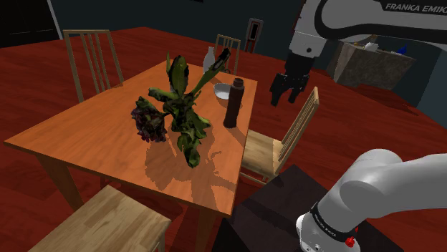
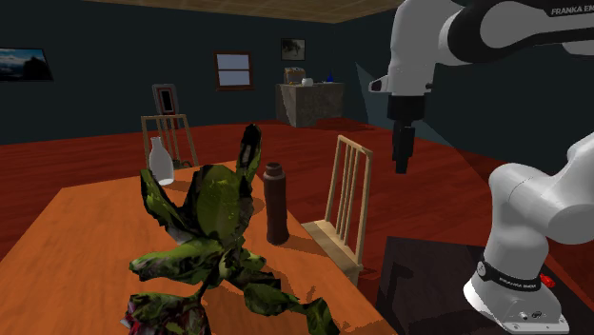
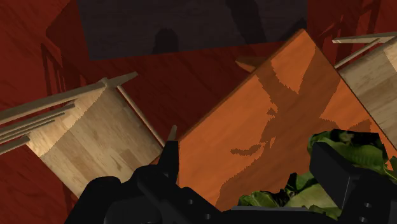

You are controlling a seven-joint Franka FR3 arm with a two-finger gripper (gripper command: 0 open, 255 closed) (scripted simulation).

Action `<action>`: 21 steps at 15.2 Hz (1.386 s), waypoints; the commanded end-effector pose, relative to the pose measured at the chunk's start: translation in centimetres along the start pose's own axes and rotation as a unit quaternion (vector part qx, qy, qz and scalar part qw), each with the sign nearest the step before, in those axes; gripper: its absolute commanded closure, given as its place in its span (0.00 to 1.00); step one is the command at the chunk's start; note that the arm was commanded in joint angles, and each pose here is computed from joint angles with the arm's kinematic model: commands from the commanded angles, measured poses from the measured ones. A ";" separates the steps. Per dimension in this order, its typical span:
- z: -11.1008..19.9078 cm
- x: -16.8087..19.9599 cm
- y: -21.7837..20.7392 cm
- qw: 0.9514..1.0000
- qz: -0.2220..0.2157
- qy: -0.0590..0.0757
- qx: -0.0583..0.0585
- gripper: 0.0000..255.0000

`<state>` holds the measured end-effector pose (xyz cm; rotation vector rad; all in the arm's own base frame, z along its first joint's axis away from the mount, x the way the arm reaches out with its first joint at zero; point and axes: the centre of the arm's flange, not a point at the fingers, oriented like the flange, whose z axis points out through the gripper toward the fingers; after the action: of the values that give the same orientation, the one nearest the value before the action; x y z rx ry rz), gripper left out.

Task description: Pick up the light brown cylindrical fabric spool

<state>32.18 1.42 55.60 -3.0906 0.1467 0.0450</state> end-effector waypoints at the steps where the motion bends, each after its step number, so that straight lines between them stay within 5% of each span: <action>1: 0.0 0.0 0.0 1.000 0.000 0.000 0.000 0.00; 21: 2.5 25.8 5.6 0.991 0.135 -0.008 -0.020 0.00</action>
<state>56.00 -5.99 52.27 -3.0870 0.5449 0.0800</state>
